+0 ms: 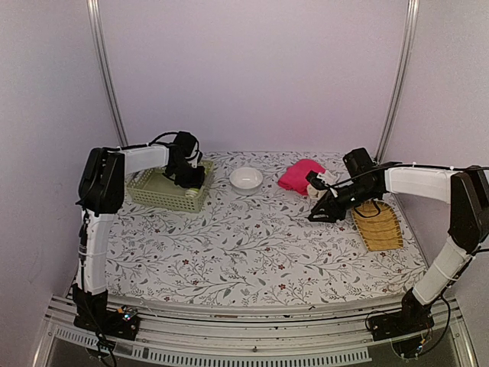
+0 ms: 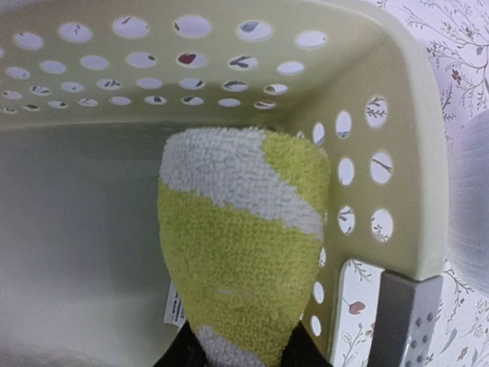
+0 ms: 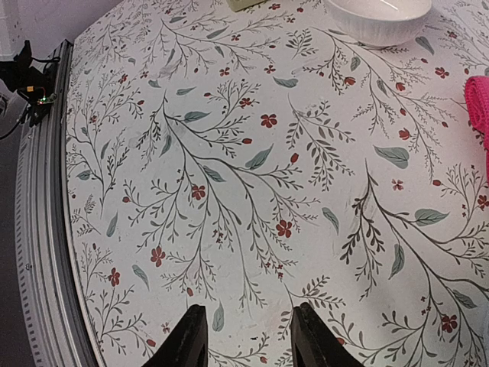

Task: Roll the towels
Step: Place the towel in the bin.

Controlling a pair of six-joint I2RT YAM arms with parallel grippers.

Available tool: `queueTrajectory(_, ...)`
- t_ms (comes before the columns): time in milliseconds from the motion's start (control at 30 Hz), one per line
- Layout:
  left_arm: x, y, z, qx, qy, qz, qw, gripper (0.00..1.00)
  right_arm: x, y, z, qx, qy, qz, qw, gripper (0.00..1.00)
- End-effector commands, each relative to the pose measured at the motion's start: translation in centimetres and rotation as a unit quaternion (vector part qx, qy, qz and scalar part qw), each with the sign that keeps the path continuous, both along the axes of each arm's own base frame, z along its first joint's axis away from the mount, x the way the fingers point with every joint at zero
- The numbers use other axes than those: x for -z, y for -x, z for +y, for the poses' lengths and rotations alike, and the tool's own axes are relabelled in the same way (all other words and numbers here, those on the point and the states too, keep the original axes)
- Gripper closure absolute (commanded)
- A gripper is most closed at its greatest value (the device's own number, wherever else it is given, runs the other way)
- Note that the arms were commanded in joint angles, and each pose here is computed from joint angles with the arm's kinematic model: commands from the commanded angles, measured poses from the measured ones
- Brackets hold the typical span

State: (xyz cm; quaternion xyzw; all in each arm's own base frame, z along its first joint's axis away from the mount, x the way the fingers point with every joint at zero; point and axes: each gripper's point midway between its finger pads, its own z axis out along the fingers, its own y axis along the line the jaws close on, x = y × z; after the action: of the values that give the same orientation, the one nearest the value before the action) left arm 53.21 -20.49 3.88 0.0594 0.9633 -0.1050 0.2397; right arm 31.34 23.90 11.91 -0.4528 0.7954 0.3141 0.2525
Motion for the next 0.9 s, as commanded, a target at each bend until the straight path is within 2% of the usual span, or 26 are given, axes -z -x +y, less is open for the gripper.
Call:
queueTrajectory(0, -0.3, 0.1, 0.0, 0.013, 0.012, -0.003, 1.000, 0.73, 0.6, 0.4, 0.0, -0.004, -0.001, 0.016, 1.000, 0.60)
queueTrajectory(200, -1.0, 0.6, 0.0, 0.022, 0.020, -0.004, 1.000, 0.78, 0.5, 0.3, 0.0, -0.004, -0.002, 0.016, 1.000, 0.60)
queueTrajectory(333, -0.7, 0.8, -0.4, 0.028, 0.032, 0.003, 0.999, 0.78, 0.5, 0.3, 0.0, -0.005, -0.002, 0.016, 1.000, 0.60)
queueTrajectory(667, -2.2, 0.9, -0.4, 0.031, 0.034, -0.009, 0.999, 0.58, 0.4, 0.4, 0.0, -0.005, -0.002, 0.015, 1.000, 0.60)
queueTrajectory(867, -3.6, 1.3, -0.2, 0.034, 0.042, -0.016, 0.998, 0.53, 0.4, 0.4, 0.0, -0.006, -0.001, 0.015, 1.000, 0.60)
